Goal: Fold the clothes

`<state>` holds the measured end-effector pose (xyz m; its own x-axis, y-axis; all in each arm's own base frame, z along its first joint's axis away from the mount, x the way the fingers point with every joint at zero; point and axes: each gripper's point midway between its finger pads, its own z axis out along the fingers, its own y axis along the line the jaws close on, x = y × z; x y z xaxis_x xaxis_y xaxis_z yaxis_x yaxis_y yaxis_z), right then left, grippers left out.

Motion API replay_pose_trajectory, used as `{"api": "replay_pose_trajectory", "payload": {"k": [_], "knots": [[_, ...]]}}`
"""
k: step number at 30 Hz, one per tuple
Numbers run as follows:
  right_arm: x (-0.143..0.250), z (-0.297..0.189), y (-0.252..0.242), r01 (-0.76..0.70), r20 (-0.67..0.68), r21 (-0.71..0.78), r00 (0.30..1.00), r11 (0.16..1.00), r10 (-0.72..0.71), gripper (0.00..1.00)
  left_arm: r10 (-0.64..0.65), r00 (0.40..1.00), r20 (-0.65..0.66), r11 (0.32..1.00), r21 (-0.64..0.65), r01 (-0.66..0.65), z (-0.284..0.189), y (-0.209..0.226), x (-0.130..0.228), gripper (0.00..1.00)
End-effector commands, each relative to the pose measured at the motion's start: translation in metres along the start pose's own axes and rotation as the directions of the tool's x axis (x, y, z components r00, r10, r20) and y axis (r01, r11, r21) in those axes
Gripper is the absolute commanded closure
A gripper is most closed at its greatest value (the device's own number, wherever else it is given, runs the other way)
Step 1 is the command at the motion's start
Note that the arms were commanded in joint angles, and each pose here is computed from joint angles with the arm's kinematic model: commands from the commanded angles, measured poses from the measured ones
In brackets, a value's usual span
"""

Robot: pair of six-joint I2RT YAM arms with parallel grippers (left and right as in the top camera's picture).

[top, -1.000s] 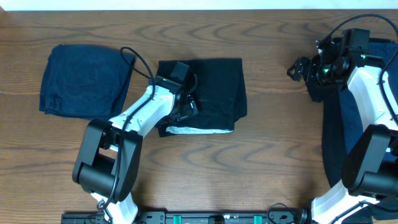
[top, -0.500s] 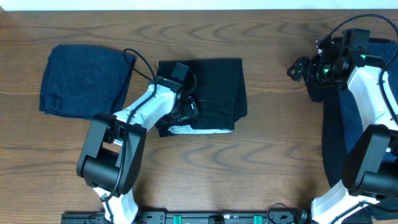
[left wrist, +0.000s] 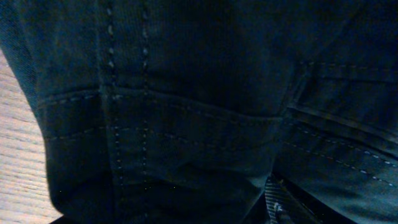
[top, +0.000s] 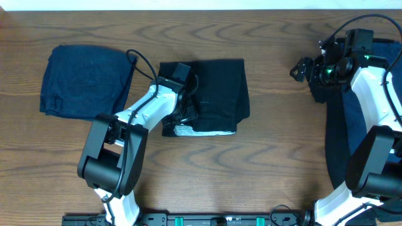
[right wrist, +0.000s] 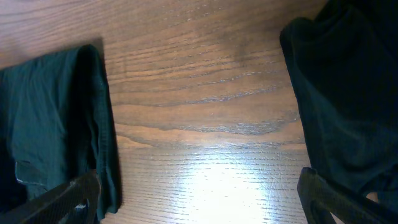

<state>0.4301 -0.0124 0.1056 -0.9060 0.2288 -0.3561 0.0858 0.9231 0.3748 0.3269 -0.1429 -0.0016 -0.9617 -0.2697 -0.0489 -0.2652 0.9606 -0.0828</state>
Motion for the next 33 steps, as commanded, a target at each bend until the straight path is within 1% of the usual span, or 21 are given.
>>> {"api": "replay_pose_trajectory", "payload": {"k": [1,4,7,8,13,16,20,22,23,24,25,27,29,32,33], "knots": [[-0.003,-0.002,0.0,0.003,0.007,0.0,1.0,1.0,-0.003,0.01,0.027,0.997,-0.076,0.999,-0.037,-0.03,0.018,0.008,0.017,0.32],[-0.003,-0.002,0.0,0.003,0.007,0.0,1.0,1.0,-0.003,0.01,0.027,0.997,-0.075,0.999,-0.037,-0.03,0.018,0.008,0.017,0.16],[-0.003,-0.002,0.0,0.003,0.007,0.0,1.0,1.0,-0.003,0.01,0.027,0.997,-0.076,0.999,-0.037,-0.03,0.018,0.008,0.017,0.04],[-0.003,-0.002,0.0,0.003,0.007,0.0,1.0,1.0,-0.003,0.01,0.027,0.997,-0.076,0.999,-0.038,-0.03,0.018,0.008,0.017,0.02],[-0.003,-0.002,0.0,0.003,0.007,0.0,1.0,1.0,-0.003,0.01,0.062,0.995,-0.078,0.998,-0.029,-0.064,0.017,0.008,0.017,0.01],[-0.003,-0.002,0.0,0.003,0.007,0.0,1.0,1.0,-0.003,0.01,0.099,0.989,-0.109,0.995,0.019,-0.097,0.016,0.003,0.021,0.01],[-0.003,-0.002,0.0,0.003,0.007,0.0,1.0,1.0,-0.003,0.01,0.09,0.987,-0.131,0.996,0.042,-0.085,0.016,0.003,0.024,0.01],[-0.003,-0.002,0.0,0.003,0.007,0.0,1.0,1.0,-0.003,0.01,0.09,0.987,-0.134,0.996,0.042,-0.085,0.016,0.003,0.025,0.03],[-0.003,-0.002,0.0,0.003,0.007,0.0,1.0,1.0,-0.003,0.01,0.089,0.987,-0.136,0.996,0.041,-0.084,0.017,0.004,0.026,0.07],[-0.003,-0.002,0.0,0.003,0.007,0.0,1.0,1.0,-0.003,0.01,0.089,0.986,-0.139,0.996,0.039,-0.084,0.017,0.005,0.027,0.14],[-0.003,-0.002,0.0,0.003,0.007,0.0,1.0,1.0,-0.003,0.01,0.089,0.986,-0.14,0.996,0.038,-0.084,0.018,0.005,0.027,0.25],[-0.003,-0.002,0.0,0.003,0.007,0.0,1.0,1.0,-0.003,0.01,0.088,0.986,-0.141,0.996,0.038,-0.084,0.021,0.007,0.03,0.41],[-0.003,-0.002,0.0,0.003,0.007,0.0,1.0,1.0,-0.003,0.01,0.088,0.986,-0.141,0.996,0.038,-0.084,0.026,0.009,0.032,0.48],[-0.003,-0.002,0.0,0.003,0.007,0.0,1.0,1.0,-0.003,0.01,0.084,0.987,-0.138,0.996,0.039,-0.08,0.033,0.013,0.036,0.51],[-0.003,-0.002,0.0,0.003,0.007,0.0,1.0,1.0,-0.003,0.01,0.084,0.987,-0.139,0.996,0.038,-0.08,0.034,0.013,0.037,0.59]]}}
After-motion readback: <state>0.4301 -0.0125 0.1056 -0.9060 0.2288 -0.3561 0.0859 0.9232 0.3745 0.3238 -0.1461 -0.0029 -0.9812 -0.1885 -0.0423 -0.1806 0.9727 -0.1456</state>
